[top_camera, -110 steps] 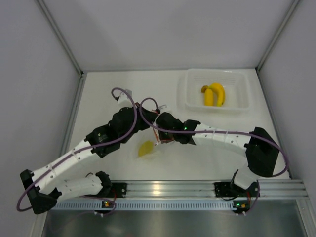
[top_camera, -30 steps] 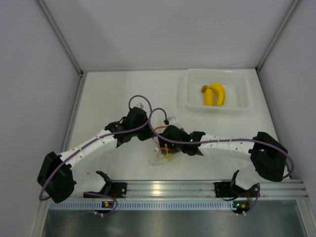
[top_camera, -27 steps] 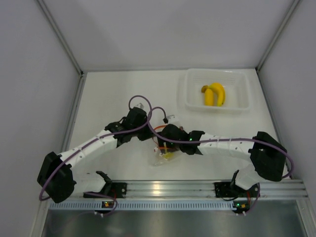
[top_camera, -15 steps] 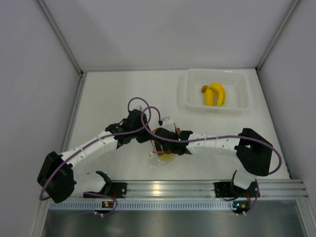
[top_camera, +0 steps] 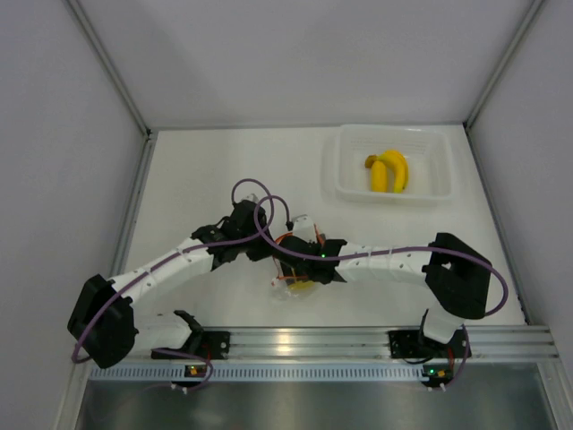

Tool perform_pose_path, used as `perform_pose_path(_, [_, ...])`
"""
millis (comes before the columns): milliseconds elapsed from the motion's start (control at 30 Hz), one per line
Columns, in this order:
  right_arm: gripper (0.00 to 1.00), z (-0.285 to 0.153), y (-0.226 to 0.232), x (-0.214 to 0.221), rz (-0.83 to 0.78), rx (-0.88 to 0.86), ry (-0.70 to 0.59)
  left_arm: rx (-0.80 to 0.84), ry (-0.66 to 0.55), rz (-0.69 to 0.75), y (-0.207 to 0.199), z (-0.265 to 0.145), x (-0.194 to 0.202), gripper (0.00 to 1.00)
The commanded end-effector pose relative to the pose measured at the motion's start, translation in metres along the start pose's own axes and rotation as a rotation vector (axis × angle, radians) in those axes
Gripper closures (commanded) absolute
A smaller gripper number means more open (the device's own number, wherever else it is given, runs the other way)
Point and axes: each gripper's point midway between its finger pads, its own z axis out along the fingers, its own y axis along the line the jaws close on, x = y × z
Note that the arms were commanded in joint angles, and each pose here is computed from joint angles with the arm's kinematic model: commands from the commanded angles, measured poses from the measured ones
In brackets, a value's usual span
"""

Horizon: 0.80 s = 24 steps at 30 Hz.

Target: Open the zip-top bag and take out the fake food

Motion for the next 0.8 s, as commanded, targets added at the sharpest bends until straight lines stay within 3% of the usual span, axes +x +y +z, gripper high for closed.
perform_pose_path(0, [0.2,0.004,-0.001,0.037,-0.159,-0.007,0.134,0.076,-0.019,0.005,-0.019,-0.003,-0.005,1.0])
perform_pose_path(67, [0.19,0.004,0.003,0.039,-0.18,-0.024,0.156,0.077,-0.017,0.004,-0.019,-0.003,-0.004,1.0])
perform_pose_path(200, [0.17,0.005,0.019,0.042,-0.368,-0.193,0.141,0.09,-0.014,0.007,-0.021,-0.006,-0.002,1.0])
perform_pose_path(300, [0.21,0.001,0.032,0.033,-0.502,-0.296,0.088,0.096,-0.015,0.007,-0.022,-0.008,-0.002,1.0])
perform_pose_path(467, [0.3,-0.003,0.033,0.013,-0.649,-0.322,0.022,0.101,-0.018,0.004,-0.021,-0.011,-0.001,1.0])
perform_pose_path(633, [0.18,-0.023,0.029,-0.02,-0.54,-0.27,-0.072,0.098,-0.018,-0.005,-0.019,-0.011,0.001,1.0])
perform_pose_path(767, [0.15,-0.038,0.024,-0.041,-0.236,-0.16,-0.047,0.103,-0.032,-0.022,-0.019,-0.01,-0.001,1.0])
